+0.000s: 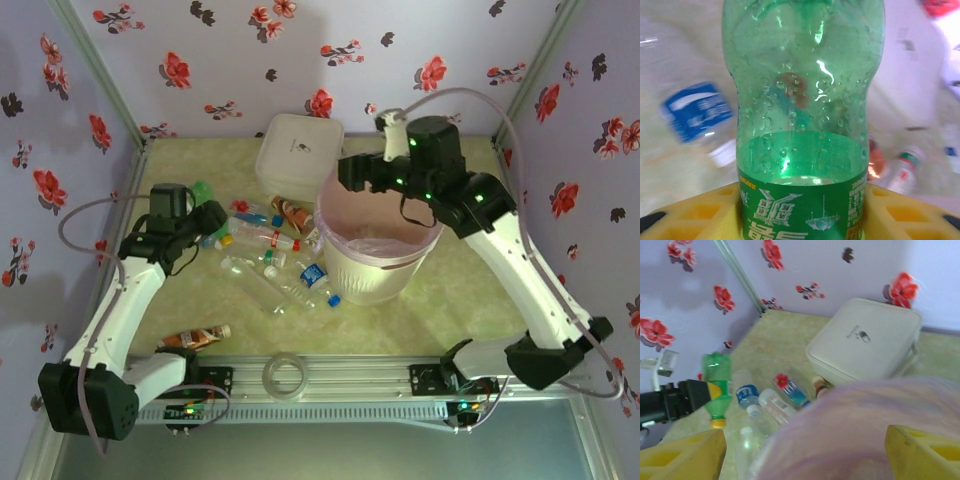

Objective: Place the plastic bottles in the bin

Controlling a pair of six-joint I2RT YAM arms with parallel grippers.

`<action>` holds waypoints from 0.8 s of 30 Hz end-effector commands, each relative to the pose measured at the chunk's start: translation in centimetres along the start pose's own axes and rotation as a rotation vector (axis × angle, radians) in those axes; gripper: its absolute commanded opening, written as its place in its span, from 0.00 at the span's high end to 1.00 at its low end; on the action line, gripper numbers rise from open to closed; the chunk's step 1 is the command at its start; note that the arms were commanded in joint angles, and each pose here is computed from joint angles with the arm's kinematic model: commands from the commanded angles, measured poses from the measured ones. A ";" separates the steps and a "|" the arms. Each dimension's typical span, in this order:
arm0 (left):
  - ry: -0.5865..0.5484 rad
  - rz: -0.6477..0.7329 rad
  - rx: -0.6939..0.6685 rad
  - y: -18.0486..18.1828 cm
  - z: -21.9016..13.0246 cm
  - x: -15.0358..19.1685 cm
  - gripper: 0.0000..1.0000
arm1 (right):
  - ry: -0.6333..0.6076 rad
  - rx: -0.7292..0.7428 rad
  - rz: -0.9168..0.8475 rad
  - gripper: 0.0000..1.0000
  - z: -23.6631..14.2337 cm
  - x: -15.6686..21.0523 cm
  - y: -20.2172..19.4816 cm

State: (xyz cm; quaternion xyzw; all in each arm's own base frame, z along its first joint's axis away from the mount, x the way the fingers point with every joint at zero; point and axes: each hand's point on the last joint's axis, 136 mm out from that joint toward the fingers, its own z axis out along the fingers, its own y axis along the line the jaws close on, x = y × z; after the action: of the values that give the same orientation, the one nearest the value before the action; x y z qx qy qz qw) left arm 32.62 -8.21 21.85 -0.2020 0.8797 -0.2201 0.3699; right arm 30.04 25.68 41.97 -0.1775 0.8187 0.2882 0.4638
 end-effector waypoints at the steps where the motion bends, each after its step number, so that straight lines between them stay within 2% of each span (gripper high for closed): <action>1: -0.080 0.138 0.284 -7.2 -1.9 -1.8 1.00 | -0.015 -0.008 -0.072 0.16 1.0 -1.4 2.8; 6: -0.061 0.304 0.578 -13.5 -3.9 0.6 1.00 | -0.025 -0.154 -0.059 0.16 3.6 -2.3 7.4; 12: -0.118 0.431 0.783 -17.5 -6.5 2.4 1.00 | -0.003 -0.246 -0.011 0.13 6.5 -2.4 10.0; 15: -0.133 0.478 0.825 -18.3 -7.1 3.1 1.00 | 0.016 -0.210 0.008 0.09 7.8 -2.2 9.5; 24: -0.159 0.495 0.857 -18.9 -8.1 3.2 1.00 | 0.120 -0.179 0.072 0.08 11.2 -0.2 8.2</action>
State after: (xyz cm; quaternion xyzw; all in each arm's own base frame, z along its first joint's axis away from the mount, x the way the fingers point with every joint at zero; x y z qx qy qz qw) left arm 29.26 -23.31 33.33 0.1397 0.7329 -0.4420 0.4979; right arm 32.73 39.12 40.60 -0.2186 0.8122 0.3568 0.4066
